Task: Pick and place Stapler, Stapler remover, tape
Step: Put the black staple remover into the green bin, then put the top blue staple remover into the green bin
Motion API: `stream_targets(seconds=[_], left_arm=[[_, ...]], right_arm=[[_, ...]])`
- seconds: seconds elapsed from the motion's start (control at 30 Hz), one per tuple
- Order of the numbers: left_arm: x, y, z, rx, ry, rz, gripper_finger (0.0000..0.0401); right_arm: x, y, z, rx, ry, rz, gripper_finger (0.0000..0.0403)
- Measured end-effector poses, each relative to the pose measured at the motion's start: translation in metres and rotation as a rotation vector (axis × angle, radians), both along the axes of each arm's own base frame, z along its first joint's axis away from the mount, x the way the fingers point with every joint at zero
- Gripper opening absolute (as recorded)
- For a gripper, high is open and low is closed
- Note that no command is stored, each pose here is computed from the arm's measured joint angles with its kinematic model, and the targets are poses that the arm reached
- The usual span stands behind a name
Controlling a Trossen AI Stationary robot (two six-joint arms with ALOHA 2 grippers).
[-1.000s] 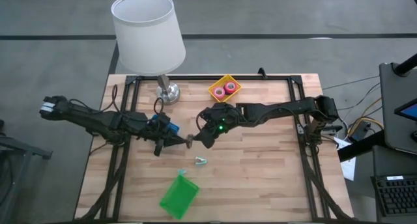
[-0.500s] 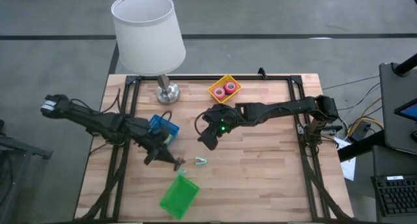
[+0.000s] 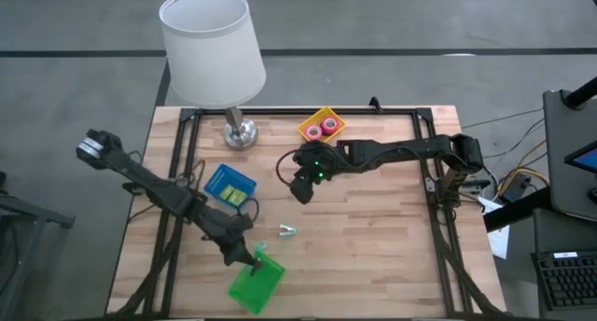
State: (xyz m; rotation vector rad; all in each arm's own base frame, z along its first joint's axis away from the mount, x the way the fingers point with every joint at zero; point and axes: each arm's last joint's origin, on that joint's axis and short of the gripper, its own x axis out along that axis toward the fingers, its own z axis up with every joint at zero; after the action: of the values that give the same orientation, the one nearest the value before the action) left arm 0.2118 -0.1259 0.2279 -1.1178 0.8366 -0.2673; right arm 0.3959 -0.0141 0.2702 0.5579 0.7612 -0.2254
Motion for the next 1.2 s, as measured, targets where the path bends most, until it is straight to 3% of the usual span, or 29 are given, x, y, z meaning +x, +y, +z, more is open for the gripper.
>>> stream_targets(seconds=[0.3, 0.53, 0.8, 1.0, 1.2], left_arm=[[0.023, -0.019, -0.031, -0.016, 0.121, -0.008, 0.0006], [0.028, -0.023, -0.057, 0.009, 0.236, -0.022, 0.0010], [0.031, -0.023, -0.057, 0.008, 0.235, -0.017, 0.0014], [0.026, -0.018, -0.045, 0.016, 0.213, 0.049, 0.0059], [0.022, -0.015, -0.038, 0.004, 0.209, 0.042, 0.0123]], right_arm=[[-0.006, -0.002, -0.006, -0.065, 0.084, 0.073, 0.0203], [-0.007, 0.000, -0.007, -0.048, 0.098, 0.098, 0.0197], [-0.010, 0.000, -0.009, -0.038, 0.124, 0.117, 0.0189], [-0.009, 0.000, -0.012, -0.040, 0.120, 0.119, 0.0182], [-0.004, 0.002, -0.026, -0.005, 0.155, 0.145, 0.0173]])
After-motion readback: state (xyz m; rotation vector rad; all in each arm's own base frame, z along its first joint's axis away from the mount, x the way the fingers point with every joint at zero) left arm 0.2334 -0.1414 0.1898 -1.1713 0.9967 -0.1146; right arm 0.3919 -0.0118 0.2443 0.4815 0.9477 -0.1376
